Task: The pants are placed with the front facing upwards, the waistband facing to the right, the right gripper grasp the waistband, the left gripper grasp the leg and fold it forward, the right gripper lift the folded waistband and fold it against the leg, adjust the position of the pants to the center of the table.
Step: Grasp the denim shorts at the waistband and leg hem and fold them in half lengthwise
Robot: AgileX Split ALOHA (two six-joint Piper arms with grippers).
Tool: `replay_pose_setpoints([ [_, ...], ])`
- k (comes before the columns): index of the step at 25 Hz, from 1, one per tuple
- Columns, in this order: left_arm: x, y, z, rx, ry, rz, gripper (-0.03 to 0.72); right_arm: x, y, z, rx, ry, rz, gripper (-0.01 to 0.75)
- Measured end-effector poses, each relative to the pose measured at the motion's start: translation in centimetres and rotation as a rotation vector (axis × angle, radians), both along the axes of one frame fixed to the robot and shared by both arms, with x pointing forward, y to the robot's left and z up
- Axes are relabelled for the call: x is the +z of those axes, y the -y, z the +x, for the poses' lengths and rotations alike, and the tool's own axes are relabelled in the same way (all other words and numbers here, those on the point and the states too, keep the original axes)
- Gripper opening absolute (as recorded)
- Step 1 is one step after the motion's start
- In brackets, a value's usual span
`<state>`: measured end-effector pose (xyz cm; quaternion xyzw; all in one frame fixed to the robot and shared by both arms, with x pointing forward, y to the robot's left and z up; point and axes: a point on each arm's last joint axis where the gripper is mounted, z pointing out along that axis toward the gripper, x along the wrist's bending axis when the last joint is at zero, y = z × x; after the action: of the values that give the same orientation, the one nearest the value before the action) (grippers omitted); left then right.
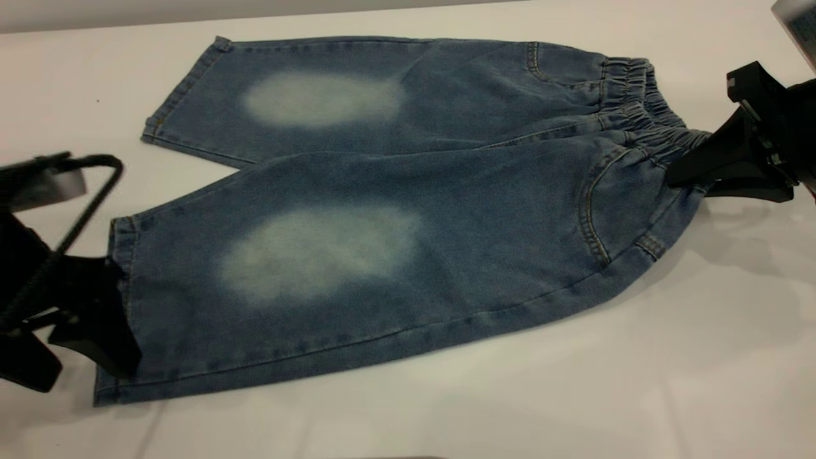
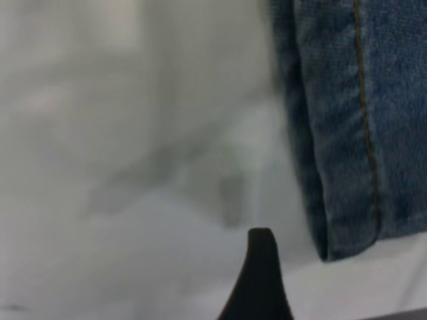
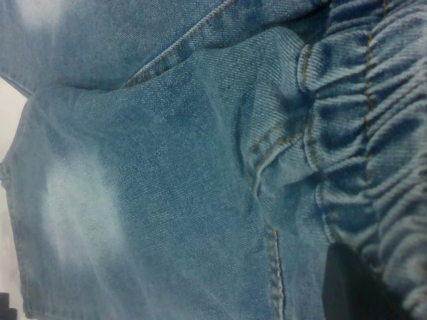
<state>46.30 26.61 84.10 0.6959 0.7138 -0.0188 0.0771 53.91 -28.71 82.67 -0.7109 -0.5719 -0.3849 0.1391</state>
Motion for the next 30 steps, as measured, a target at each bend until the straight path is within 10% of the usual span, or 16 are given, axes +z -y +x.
replay_pose_setpoints([
  [15,-1.5,1.2,0.9,-0.042,-0.033,0.004,0.525,0.0,0.0,0.0,-0.003,0.0,0.001,0.043],
  [25,-1.7,1.1,0.8,-0.049,-0.044,0.007,0.082,0.0,0.0,0.0,-0.003,0.0,0.001,0.043],
  [30,-1.6,1.3,0.9,-0.053,-0.054,-0.002,0.05,0.0,0.0,0.0,-0.003,0.0,0.001,0.043],
])
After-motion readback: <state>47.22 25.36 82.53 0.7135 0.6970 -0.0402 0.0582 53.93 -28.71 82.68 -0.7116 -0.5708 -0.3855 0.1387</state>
